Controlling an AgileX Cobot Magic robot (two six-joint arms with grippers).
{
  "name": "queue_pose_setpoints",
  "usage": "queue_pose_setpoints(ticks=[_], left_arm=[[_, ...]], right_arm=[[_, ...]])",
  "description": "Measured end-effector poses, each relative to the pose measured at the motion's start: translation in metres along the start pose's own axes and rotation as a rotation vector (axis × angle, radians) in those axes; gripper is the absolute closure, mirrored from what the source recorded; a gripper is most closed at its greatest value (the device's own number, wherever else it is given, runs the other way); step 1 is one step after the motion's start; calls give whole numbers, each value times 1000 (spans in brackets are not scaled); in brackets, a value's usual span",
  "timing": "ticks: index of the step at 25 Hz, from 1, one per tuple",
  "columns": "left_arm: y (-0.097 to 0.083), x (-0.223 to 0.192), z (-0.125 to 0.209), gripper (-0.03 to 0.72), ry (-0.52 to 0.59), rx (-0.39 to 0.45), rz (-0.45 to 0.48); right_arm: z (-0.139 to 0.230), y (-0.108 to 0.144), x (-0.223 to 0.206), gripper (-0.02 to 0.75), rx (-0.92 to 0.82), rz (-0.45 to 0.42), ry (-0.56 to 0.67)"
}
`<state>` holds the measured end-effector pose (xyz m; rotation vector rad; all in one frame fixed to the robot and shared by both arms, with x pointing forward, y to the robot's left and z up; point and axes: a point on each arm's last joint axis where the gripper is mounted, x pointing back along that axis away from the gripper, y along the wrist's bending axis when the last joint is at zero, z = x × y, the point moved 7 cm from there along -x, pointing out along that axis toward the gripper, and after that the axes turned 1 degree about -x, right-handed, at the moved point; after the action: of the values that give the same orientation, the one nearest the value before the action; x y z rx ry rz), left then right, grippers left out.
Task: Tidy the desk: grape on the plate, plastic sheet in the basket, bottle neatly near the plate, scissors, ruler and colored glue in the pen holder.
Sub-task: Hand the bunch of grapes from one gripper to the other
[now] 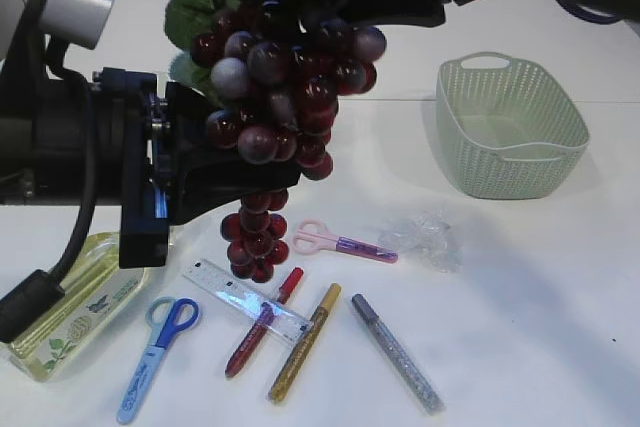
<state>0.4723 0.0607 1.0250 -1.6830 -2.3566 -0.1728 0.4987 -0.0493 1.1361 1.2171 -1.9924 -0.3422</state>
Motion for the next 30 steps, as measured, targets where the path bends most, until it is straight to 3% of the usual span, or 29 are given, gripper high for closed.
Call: queue_pose_setpoints(ticks=[4, 13, 17, 25, 30], left_arm=[[-1, 0, 0, 524, -3, -8, 5], [-2, 0, 0, 524, -2, -14, 11], [-3, 0, -1, 524, -8, -14, 22], [-3, 0, -1, 524, -10, -13, 21], [7, 5, 0, 524, -11, -4, -10]], right_arm=[[0, -8, 0, 141, 40, 50, 3], [0, -29, 5, 145, 159, 191, 14], [4, -56, 13, 170, 139, 357, 52], [34, -128, 69, 174, 45, 814, 273], [42, -151, 101, 176, -1, 993, 345]])
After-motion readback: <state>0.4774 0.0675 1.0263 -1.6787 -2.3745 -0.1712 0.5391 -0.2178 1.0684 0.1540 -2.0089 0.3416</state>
